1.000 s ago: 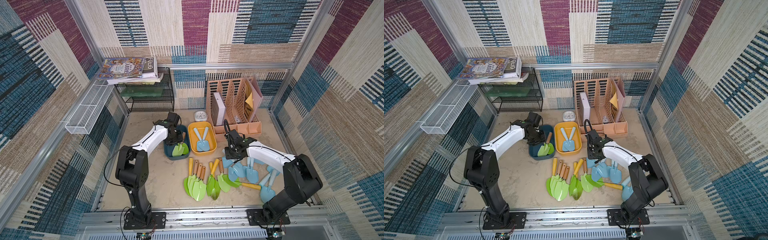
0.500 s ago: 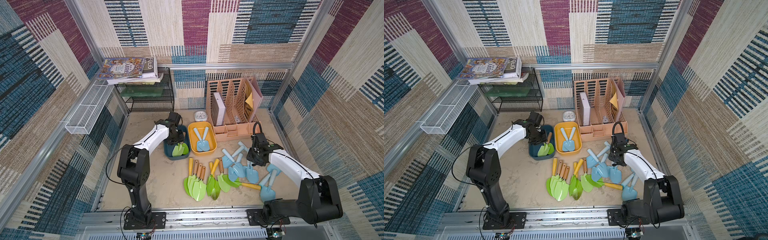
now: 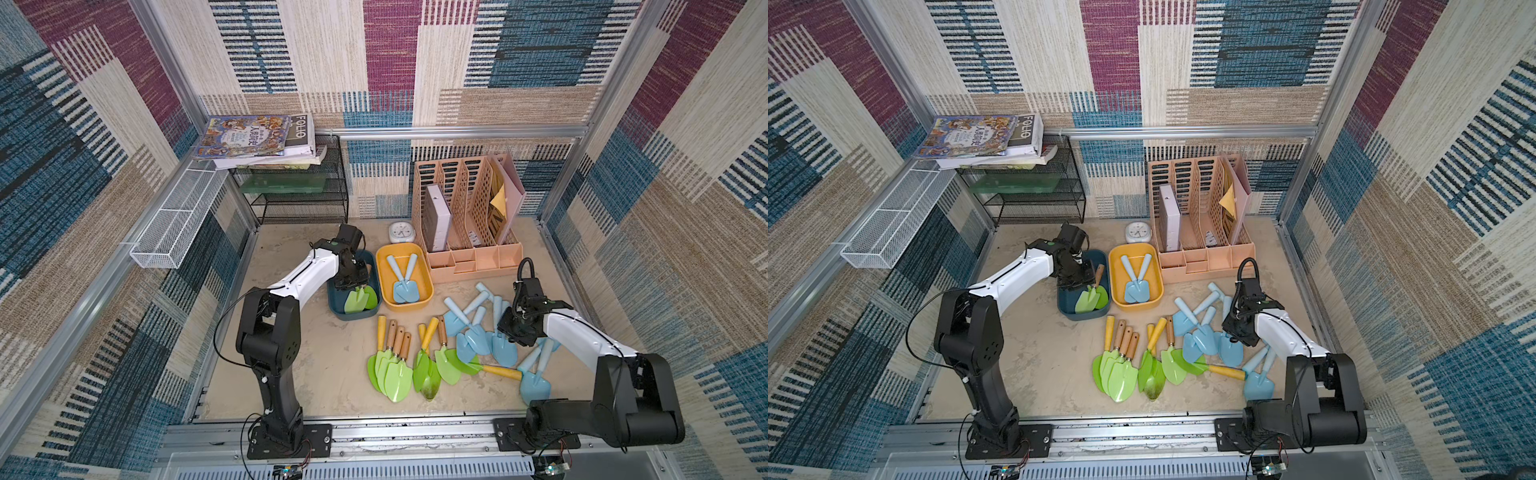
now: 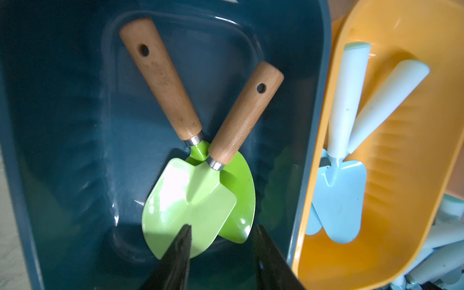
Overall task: Sort the small shovels by color and place them into the storage box
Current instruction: Pick up the shovel from the center of the board.
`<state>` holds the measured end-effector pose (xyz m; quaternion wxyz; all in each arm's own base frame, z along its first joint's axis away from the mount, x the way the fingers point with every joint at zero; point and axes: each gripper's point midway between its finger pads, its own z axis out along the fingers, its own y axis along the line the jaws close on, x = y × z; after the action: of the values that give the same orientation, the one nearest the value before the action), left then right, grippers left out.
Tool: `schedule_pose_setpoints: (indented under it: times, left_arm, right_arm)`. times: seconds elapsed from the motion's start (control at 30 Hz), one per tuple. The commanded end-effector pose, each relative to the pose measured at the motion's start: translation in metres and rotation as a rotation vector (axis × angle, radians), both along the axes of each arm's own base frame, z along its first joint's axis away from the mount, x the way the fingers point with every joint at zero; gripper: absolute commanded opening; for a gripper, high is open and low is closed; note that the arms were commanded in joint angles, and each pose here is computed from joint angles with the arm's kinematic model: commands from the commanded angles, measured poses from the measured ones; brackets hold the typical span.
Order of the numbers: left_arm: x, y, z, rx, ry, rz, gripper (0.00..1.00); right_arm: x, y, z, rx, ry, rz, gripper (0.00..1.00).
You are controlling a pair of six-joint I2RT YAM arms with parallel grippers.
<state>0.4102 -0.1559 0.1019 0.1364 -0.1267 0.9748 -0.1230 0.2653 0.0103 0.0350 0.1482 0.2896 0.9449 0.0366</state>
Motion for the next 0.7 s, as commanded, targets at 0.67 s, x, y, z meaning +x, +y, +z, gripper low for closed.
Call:
schedule_pose_setpoints:
  times: [0.67]
  left_arm:
    - [-0.006, 0.002, -0.003, 0.002, 0.023, 0.013, 0.43]
  right_arm:
    - [0.01, 0.008, -0.013, 0.029, 0.014, 0.048, 0.17]
